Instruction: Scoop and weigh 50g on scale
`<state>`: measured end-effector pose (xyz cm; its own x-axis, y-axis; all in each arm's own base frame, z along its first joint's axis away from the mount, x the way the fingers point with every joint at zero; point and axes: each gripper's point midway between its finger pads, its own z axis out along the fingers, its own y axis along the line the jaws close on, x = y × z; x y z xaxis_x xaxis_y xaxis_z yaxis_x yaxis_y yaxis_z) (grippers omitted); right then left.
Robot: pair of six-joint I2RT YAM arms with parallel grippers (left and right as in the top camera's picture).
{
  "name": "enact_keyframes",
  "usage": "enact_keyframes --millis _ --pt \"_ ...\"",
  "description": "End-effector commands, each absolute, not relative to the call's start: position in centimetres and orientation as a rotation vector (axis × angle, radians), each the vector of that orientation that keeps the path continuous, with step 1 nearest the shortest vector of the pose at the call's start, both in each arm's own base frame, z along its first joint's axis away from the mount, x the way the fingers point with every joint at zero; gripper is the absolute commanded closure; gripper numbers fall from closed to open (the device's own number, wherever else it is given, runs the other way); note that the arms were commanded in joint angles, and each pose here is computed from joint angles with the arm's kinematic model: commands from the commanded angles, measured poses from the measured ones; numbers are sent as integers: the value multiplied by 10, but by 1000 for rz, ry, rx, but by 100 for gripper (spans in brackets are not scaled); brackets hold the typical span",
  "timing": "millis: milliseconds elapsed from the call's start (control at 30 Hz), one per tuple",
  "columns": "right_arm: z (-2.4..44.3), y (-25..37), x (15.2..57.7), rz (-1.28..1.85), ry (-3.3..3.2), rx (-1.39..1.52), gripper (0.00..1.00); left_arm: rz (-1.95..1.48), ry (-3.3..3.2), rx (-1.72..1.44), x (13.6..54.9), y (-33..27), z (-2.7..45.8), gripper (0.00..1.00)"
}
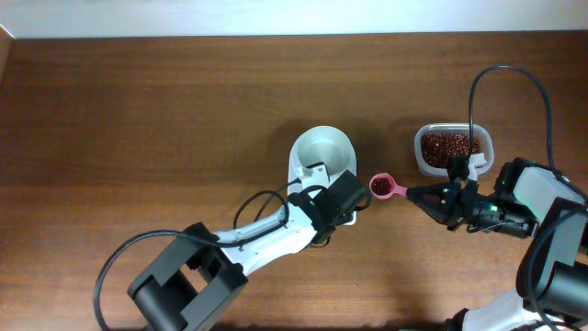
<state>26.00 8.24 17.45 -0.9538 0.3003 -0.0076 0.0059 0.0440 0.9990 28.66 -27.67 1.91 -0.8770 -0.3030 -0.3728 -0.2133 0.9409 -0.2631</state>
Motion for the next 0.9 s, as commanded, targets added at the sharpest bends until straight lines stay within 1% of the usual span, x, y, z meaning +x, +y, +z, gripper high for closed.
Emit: enact_keyframes --millis 0,200,367,867 --pt "176 83 263 2011 2074 320 96 -271 2682 -419 290 -270 11 97" --pt "176 83 263 2011 2074 320 96 -285 2672 -419 293 -272 12 94" --pt "176 83 263 2011 2074 320 96 -289 2669 -421 295 -274 7 100" --pt "176 83 263 2011 2074 320 96 -254 2708 -421 285 -265 11 100"
